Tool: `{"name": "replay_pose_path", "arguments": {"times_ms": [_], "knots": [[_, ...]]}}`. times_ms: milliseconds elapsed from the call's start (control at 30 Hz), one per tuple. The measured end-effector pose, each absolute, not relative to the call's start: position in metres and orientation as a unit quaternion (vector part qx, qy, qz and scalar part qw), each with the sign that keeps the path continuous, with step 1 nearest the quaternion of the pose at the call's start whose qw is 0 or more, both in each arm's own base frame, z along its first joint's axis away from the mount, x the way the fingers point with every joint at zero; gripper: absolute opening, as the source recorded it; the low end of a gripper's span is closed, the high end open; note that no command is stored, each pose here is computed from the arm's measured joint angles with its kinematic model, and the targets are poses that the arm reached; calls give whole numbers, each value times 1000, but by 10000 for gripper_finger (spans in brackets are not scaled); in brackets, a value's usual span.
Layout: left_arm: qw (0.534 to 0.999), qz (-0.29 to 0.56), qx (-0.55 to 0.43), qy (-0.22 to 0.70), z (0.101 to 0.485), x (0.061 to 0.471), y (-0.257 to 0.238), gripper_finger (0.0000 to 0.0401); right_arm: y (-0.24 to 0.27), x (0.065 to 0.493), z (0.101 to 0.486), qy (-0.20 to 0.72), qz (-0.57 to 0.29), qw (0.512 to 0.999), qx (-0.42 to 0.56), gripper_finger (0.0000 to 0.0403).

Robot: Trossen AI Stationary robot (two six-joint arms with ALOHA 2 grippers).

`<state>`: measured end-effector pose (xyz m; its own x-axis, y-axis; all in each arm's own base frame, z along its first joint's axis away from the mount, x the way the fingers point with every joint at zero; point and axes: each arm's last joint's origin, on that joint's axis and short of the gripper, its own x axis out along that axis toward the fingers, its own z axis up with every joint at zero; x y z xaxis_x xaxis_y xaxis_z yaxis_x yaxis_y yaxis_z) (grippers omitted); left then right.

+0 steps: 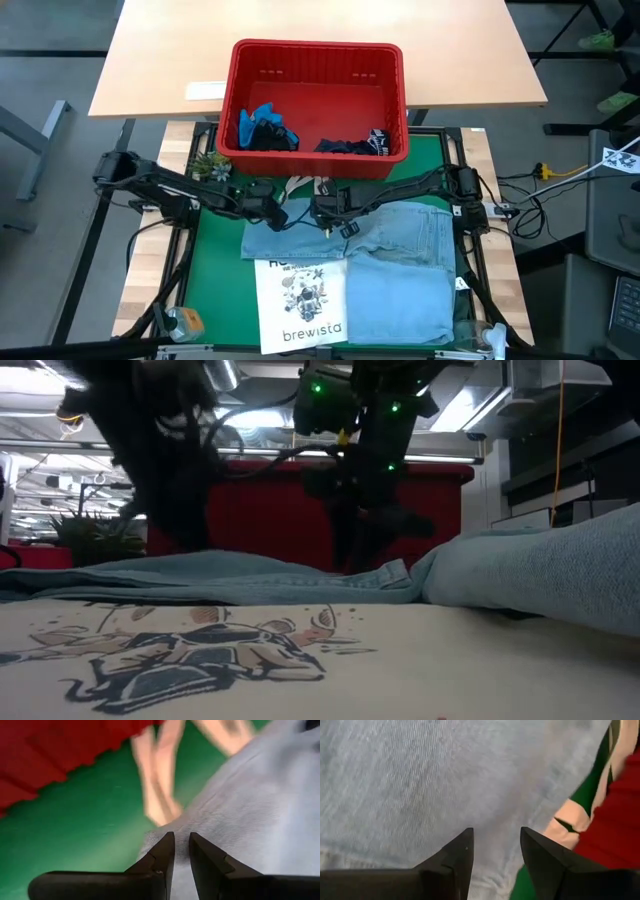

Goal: Fold Laundry from Bin
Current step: Fold the light blue jeans

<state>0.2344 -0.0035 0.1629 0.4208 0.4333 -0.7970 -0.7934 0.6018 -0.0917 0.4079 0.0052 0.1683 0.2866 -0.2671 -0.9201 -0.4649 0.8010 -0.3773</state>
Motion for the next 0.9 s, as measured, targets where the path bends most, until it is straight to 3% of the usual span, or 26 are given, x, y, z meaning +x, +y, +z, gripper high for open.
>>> {"name": "replay_pose_path", "arguments": {"times_ms": [167, 433, 633, 900], "knots": [[778, 444, -185, 405, 133, 240, 4, 55, 5, 411, 154, 595, 57, 738, -313, 161], [747, 463, -157, 450, 109, 241, 8, 55, 4, 404, 135, 610, 57, 725, -316, 161], [752, 463, -159, 442, 116, 237, 8, 55, 4, 406, 139, 609, 59, 726, -315, 161], [772, 421, -198, 433, 155, 221, 7, 55, 14, 416, 170, 616, 79, 716, -318, 161]]}}
